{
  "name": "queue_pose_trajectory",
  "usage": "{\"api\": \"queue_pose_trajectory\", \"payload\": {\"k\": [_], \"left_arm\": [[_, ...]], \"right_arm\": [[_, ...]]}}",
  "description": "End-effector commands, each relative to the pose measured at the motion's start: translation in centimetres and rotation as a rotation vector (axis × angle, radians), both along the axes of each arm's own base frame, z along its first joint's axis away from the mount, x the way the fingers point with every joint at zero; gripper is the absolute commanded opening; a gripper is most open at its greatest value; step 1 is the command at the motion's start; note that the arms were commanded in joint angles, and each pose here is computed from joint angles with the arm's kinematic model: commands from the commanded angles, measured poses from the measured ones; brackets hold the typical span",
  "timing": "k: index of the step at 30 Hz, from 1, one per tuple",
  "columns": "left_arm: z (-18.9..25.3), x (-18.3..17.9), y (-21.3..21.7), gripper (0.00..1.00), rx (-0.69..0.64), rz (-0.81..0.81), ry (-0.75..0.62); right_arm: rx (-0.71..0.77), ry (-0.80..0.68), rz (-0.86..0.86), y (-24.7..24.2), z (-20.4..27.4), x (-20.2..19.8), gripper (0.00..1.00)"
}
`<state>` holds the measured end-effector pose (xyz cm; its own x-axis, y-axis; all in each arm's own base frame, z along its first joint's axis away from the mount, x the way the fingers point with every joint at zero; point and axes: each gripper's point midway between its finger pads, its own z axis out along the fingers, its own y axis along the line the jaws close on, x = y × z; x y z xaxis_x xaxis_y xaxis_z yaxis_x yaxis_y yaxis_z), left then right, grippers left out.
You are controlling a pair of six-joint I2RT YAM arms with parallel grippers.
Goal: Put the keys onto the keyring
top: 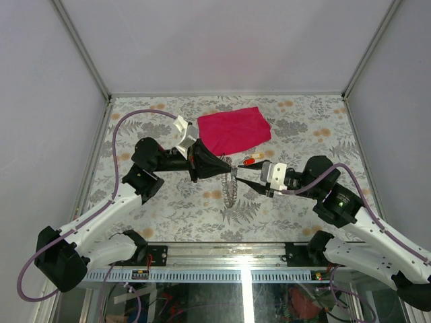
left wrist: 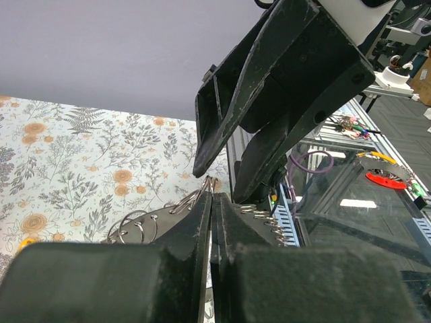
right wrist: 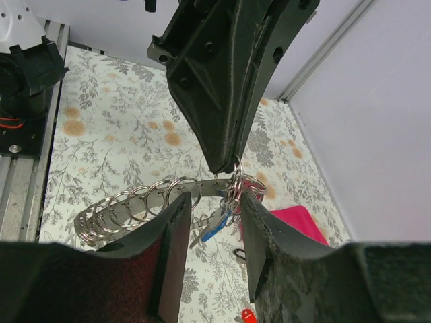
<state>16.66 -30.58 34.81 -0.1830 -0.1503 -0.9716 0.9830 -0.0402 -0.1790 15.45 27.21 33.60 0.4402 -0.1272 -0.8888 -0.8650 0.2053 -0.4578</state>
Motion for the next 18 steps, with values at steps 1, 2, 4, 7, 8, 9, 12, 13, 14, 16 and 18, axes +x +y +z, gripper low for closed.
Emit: {"api": "queue_pose_trajectory", "payload": {"k": [1, 2, 4, 7, 8, 9, 12, 13, 14, 16, 18], "left_arm": [[2.88, -0.83, 0.41, 0.00, -0.054, -0.019, -0.086], [2.85, -0.88, 0.41, 0.00, -0.053, -0.022, -0.087], [2.89, -0.97, 0.43, 0.00, -0.053, -0.026, -0.091], [2.83, -1.00, 0.39, 0.00, -0.050, -0.031, -0.089], [2.83, -1.05, 0.40, 0.00, -0.050, -0.034, -0.089], [2.80, -1.06, 0.39, 0.00, -0.049, -0.035, -0.088], [2.82, -1.09, 0.40, 0.00, -0.049, -0.036, -0.089], [2.79, -1.11, 0.40, 0.00, -0.049, -0.037, -0.088], [2.88, -1.17, 0.41, 0.00, -0.050, -0.038, -0.091], [2.91, -1.19, 0.44, 0.00, -0.050, -0.039, -0.091], [2.78, -1.17, 0.42, 0.00, -0.047, -0.040, -0.087]], "right_arm": [[0.044, -0.051, 0.015, 0.08, 2.69, -0.28, 0.41], [0.046, -0.050, 0.013, 0.08, 2.72, -0.23, 0.41], [0.045, -0.050, 0.014, 0.14, 2.68, -0.22, 0.40], [0.049, -0.046, 0.015, 0.20, 2.71, -0.17, 0.38], [0.052, -0.047, 0.016, 0.21, 2.75, -0.20, 0.37], [0.053, -0.047, 0.018, 0.24, 2.77, -0.23, 0.36], [0.059, -0.046, 0.018, 0.27, 2.87, -0.24, 0.32], [0.059, -0.042, 0.018, 0.30, 2.79, -0.22, 0.30], [0.063, -0.044, 0.018, 0.30, 2.90, -0.23, 0.29], [0.069, -0.038, 0.017, 0.39, 2.82, -0.14, 0.27], [0.080, -0.036, 0.017, 0.45, 2.96, -0.16, 0.26]]}}
